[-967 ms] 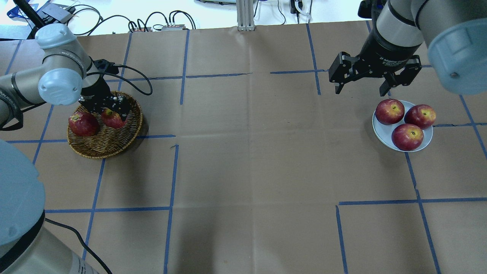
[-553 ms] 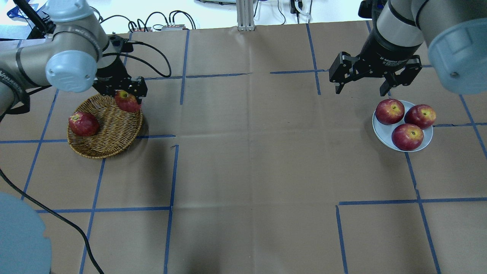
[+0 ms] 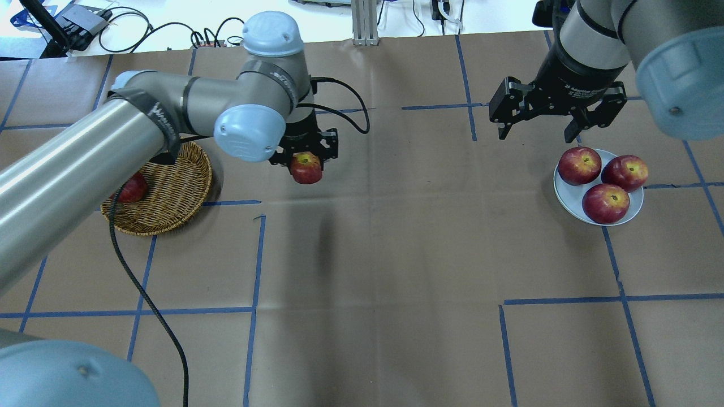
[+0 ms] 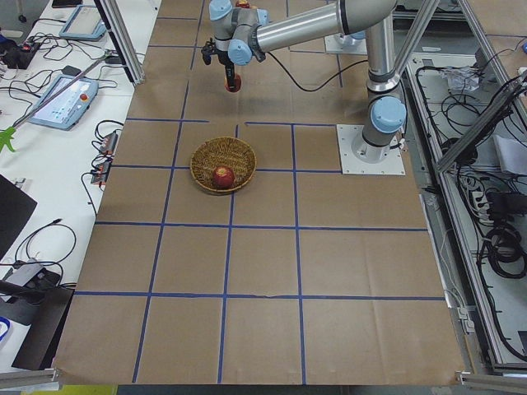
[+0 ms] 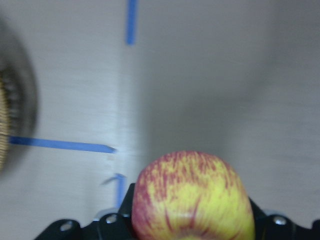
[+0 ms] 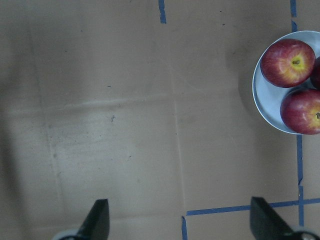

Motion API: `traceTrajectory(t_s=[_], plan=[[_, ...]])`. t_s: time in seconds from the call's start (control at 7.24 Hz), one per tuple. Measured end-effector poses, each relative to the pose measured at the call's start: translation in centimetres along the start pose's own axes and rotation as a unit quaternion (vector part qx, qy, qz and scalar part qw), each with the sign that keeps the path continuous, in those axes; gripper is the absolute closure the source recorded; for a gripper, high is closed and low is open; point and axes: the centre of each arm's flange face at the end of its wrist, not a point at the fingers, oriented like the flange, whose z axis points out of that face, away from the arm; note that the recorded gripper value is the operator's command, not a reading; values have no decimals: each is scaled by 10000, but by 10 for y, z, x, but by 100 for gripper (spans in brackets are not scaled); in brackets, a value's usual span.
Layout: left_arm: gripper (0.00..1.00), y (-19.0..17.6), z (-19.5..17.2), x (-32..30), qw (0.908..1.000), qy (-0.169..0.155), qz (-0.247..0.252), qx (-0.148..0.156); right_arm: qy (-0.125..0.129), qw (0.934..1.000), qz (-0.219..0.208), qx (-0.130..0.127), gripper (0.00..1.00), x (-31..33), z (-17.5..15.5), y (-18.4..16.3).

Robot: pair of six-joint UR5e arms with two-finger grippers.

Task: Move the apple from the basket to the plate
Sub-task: 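Lift the yellow-red apple with the left gripper toward the table center, then set the apple down mid-table and open the left gripper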

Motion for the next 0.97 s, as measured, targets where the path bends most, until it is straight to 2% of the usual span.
traceTrajectory(t_s=[0.28,0.69,0.83,0.97], plan=[[37,8,28,68,10000,-62,-12,-61,0,10000,4,-1,0,0,0,0],[34,1,60,94,9999,-72,54,-67,0,10000,3,-5,0,0,0,0],[25,-1,72,98,9999,-58,59,-61,2,10000,2,-6,0,0,1,0],[1,-2,77,101,10000,-36,48,-60,4,10000,1,-7,0,0,1,0]])
